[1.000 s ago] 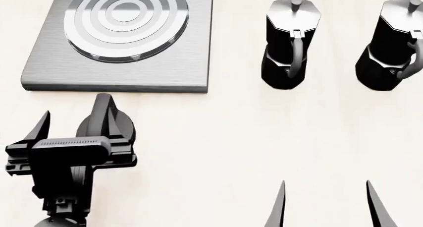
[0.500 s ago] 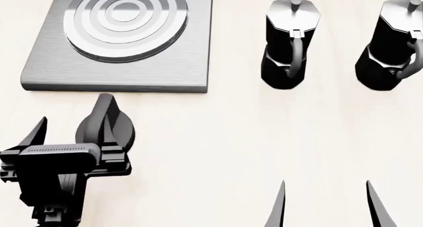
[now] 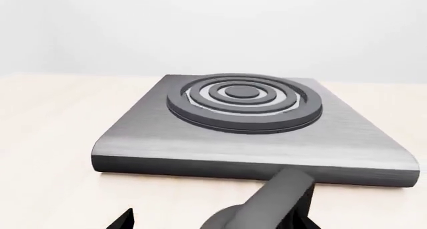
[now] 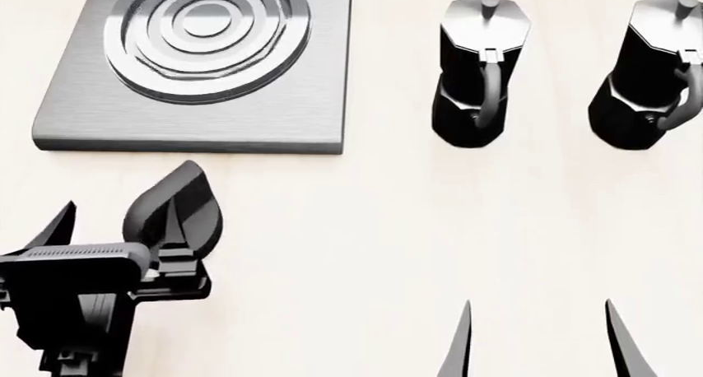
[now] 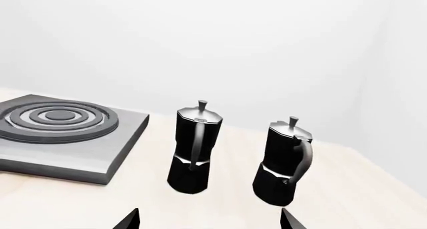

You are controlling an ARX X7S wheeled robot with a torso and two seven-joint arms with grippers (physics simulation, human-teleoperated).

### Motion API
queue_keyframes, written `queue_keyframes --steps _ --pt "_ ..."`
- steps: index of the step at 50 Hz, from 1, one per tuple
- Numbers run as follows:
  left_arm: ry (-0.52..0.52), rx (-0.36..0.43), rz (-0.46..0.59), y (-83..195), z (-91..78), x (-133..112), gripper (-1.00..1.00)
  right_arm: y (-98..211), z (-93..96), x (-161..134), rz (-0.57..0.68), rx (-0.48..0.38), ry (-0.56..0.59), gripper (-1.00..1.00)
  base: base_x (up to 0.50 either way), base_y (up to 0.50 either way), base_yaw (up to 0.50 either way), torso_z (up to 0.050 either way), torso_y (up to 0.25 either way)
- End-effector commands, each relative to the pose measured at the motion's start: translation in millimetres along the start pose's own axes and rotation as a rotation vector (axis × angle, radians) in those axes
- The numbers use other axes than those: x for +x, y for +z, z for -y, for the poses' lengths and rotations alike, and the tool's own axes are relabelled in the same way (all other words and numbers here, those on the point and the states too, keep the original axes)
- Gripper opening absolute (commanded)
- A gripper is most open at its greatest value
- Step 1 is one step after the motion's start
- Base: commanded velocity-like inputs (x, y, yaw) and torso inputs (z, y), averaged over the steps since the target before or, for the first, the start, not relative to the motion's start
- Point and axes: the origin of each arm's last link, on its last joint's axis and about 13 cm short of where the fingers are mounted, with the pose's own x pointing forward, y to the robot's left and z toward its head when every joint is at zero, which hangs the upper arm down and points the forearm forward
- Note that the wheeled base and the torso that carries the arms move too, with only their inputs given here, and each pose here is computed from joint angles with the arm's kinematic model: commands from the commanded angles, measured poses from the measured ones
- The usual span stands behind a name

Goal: Turn off the stove.

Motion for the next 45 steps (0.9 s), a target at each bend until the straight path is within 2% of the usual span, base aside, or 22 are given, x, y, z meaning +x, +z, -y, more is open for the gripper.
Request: queue_keyframes --steps 1,16,28,40,45 --pt "0.161 -0.004 0.093 27 -29.5 7 1.0 -1 2.0 2 0.006 -0.01 -0.011 1.0 0.0 0.0 0.0 0.0 0.0" --pt "0.162 -0.038 0.109 41 -35.3 0 1.0 -1 2.0 2 0.006 -0.01 -0.01 1.0 0.0 0.0 0.0 0.0 0.002" --pt "0.202 -0.031 0.075 31 -38.9 12 1.0 -1 1.9 2 0.007 -0.009 -0.01 1.0 0.0 0.0 0.0 0.0 0.0" --pt "0.135 -0.097 0.038 45 -42.1 0 1.0 -1 2.6 8 0.021 -0.006 -0.01 1.0 0.0 0.0 0.0 0.0 0.0" --pt "0.084 -0.125 0.04 56 -45.3 -9 1.0 2 5.3 19 0.035 -0.016 -0.01 1.0 0.0 0.0 0.0 0.0 0.0"
